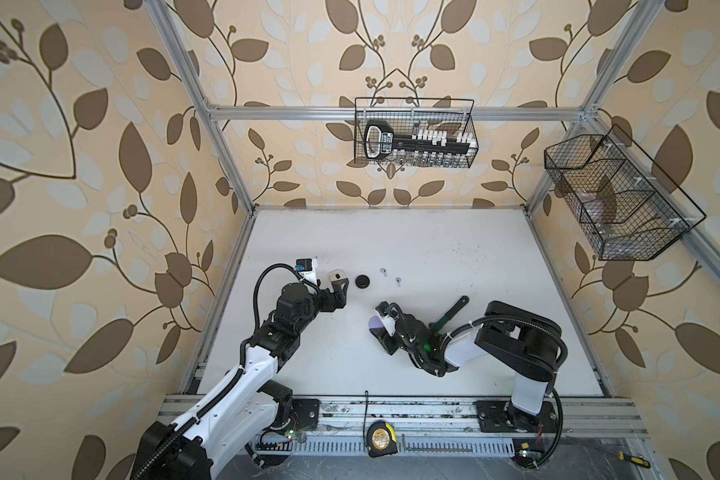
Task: Insert the wireless bluetooth earbuds into the charging case
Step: 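Lift the lilac case and carry it toward the open left gripper, then close the left gripper on the lilac case while the right gripper holds it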
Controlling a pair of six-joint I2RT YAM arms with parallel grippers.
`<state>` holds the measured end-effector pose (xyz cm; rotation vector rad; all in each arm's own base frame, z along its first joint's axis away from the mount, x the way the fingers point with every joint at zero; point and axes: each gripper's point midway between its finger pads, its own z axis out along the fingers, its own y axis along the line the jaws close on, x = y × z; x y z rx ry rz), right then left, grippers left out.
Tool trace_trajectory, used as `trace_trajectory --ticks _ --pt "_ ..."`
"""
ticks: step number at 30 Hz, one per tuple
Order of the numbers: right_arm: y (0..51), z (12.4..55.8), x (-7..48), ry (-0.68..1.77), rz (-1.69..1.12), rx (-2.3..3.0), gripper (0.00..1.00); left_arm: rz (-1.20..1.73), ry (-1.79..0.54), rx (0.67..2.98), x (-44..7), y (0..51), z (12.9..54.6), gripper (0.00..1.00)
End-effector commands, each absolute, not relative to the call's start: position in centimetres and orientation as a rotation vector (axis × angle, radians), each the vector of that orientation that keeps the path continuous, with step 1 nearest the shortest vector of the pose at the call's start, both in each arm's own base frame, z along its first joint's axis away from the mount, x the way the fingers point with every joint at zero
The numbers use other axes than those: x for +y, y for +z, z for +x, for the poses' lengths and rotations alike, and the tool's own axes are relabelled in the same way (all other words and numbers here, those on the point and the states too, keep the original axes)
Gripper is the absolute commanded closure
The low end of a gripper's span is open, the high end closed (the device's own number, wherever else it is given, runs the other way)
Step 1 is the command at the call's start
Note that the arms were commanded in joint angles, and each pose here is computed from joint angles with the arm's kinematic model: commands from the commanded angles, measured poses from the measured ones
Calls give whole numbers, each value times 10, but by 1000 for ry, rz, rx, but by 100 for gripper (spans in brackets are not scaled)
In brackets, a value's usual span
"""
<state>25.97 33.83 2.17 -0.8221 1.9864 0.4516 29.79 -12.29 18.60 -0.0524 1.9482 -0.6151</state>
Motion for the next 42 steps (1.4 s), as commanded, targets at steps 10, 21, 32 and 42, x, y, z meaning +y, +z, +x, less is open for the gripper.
trace_trajectory --ticks 10,21,32,42 --pt "133 251 338 309 -1014 1595 74 145 -955 1796 -158 241 251 11" --pt "202 217 307 184 -1046 1269 78 461 -1293 1655 -204 266 215 29" --pt "228 203 310 169 -1093 1181 78 609 -1397 1635 -225 265 201 39" --pt "247 202 324 147 -1116 1139 77 772 -1398 1660 -250 257 180 42"
